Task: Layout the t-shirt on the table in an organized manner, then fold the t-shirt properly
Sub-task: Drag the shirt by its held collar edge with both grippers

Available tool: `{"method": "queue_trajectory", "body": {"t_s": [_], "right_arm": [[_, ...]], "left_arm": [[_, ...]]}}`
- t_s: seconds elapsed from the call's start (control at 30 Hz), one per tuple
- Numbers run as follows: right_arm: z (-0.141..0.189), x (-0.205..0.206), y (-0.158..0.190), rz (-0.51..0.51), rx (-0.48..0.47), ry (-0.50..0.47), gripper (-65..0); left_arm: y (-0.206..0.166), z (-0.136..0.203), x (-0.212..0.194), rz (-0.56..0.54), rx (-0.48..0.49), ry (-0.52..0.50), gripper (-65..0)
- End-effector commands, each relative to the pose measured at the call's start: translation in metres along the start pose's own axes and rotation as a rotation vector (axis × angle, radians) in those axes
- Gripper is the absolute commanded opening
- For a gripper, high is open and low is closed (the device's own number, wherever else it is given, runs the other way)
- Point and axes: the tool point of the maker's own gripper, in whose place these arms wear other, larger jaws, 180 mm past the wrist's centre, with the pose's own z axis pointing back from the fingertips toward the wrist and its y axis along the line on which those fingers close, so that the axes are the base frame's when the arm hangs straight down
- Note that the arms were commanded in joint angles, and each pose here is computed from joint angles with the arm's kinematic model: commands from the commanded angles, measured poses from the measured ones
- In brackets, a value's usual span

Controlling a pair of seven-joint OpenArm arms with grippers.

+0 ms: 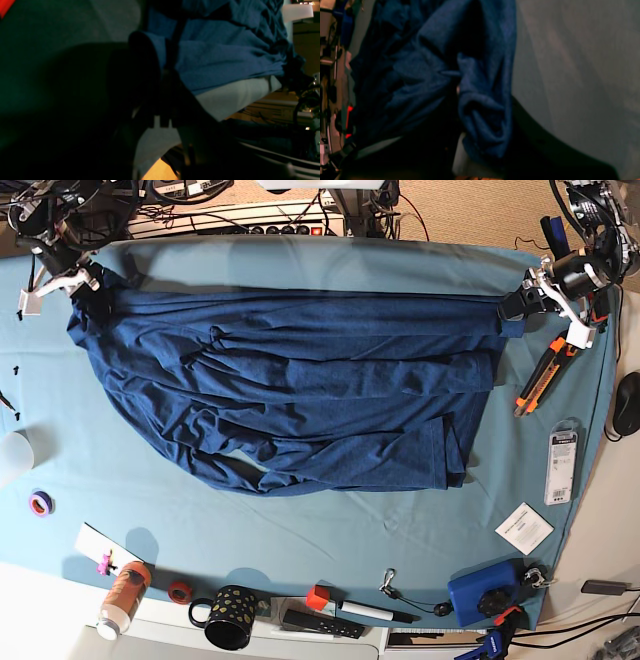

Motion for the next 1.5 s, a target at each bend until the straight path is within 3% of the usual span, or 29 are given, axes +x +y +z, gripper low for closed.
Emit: {"method": "queue_trajectory", "body": {"t_s": [0.0, 0.5, 0.83, 1.47], "right_arm": [[0.007, 0.014, 0.002, 0.031, 0.007, -0.041, -65.0], [0.017, 0.002, -0.006, 0.022, -0.017, -0.010, -65.0], [0.032, -0.002, -0.018, 0.030, -0.057, 0.013, -65.0], [0.035, -0.001, -0.020, 0.039, -0.064, 0.018, -65.0]], "left_arm": [[0.007, 0.009, -0.004, -0.022, 0.034, 0.046, -65.0], [0.020, 0.027, -0.016, -0.029, 0.082, 0.107, -65.0], [0.027, 0.043, -0.011, 0.001, 0.102, 0.057, -65.0], [0.027, 0.045, -0.021, -0.009, 0.098, 0.079, -65.0]]}}
